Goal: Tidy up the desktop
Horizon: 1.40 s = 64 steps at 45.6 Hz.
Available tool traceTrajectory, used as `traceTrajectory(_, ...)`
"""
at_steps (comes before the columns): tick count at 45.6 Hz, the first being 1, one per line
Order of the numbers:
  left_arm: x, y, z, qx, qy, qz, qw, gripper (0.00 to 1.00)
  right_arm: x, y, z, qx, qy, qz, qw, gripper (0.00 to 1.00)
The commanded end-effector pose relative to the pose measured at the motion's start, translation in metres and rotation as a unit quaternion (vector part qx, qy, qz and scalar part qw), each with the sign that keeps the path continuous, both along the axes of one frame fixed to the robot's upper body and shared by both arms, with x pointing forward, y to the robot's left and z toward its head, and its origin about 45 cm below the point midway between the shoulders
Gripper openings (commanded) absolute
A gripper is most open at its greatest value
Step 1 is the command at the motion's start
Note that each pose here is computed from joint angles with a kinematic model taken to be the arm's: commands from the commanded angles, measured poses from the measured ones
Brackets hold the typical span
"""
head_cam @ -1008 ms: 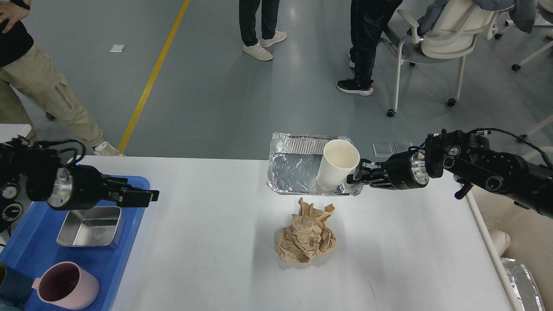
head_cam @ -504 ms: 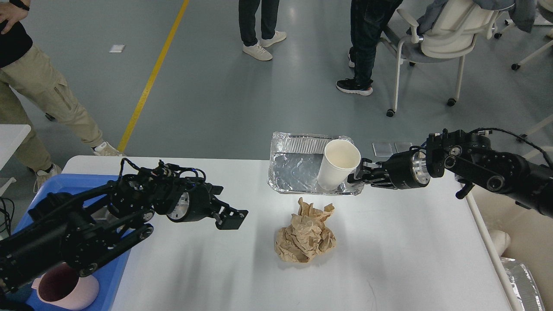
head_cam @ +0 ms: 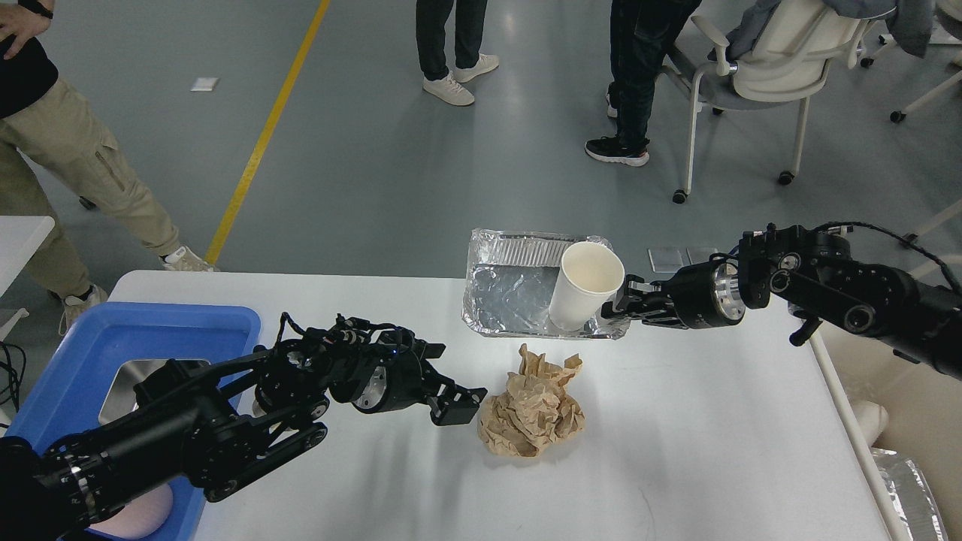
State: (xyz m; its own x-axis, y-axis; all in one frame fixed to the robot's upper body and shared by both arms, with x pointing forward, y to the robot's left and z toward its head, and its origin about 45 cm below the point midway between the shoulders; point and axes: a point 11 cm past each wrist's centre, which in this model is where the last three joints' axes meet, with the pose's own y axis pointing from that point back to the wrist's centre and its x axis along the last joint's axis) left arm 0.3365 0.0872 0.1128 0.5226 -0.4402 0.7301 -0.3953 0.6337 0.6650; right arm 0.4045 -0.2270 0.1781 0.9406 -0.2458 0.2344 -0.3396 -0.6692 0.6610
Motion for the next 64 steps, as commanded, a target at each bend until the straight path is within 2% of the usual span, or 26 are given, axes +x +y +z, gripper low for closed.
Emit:
traceTrajectory(1, -0.001, -0.018, -0.004, -0.018, 0.001, 0.001, 1.000, 0.97, -0.001, 0.001, 0.000, 0.001, 0.000, 0.001, 1.000, 0.00)
traceTrajectory(11, -0.005, -0.037, -0.013, -0.036, 0.009, 0.009, 0.999, 0.97, -0.002, 0.002, 0.000, 0.003, 0.000, 0.002, 1.000, 0.00)
traceTrajectory(24, -0.010, -0.030, -0.038, -0.044, 0.035, 0.045, 0.997, 0.97, -0.003, 0.003, 0.000, 0.004, 0.001, 0.004, 1.000, 0.00)
traceTrajectory(36, 0.003, -0.013, -0.052, -0.063, 0.038, 0.105, 0.992, 0.97, -0.003, 0.003, -0.001, 0.004, 0.001, 0.004, 1.000, 0.00)
traceTrajectory(47, 0.003, -0.018, -0.052, -0.083, 0.043, 0.114, 0.989, 0.96, -0.003, 0.004, -0.001, 0.005, 0.001, 0.005, 1.000, 0.00)
traceTrajectory(49, 0.002, -0.021, -0.051, -0.087, 0.042, 0.109, 0.989, 0.90, -0.003, 0.004, -0.001, 0.005, 0.001, 0.005, 1.000, 0.00)
traceTrajectory(57, -0.010, -0.023, -0.060, -0.078, 0.049, 0.072, 0.993, 0.53, -0.005, 0.004, 0.000, 0.006, 0.002, 0.007, 1.000, 0.00)
traceTrajectory(58, -0.011, -0.023, -0.061, -0.076, 0.051, 0.070, 0.993, 0.47, -0.005, 0.002, 0.001, 0.005, 0.000, 0.005, 1.000, 0.00)
traceTrajectory(60, -0.013, -0.022, -0.064, -0.071, 0.054, 0.067, 0.994, 0.26, -0.006, 0.000, 0.002, 0.007, -0.001, 0.004, 1.000, 0.00)
traceTrajectory(61, -0.014, -0.021, -0.064, -0.071, 0.055, 0.067, 0.994, 0.20, -0.006, -0.001, 0.004, 0.007, -0.002, 0.004, 1.000, 0.00)
traceTrajectory(64, -0.014, -0.018, -0.067, -0.066, 0.056, 0.068, 0.994, 0.07, -0.008, 0.001, 0.005, 0.011, -0.004, 0.007, 1.000, 0.00)
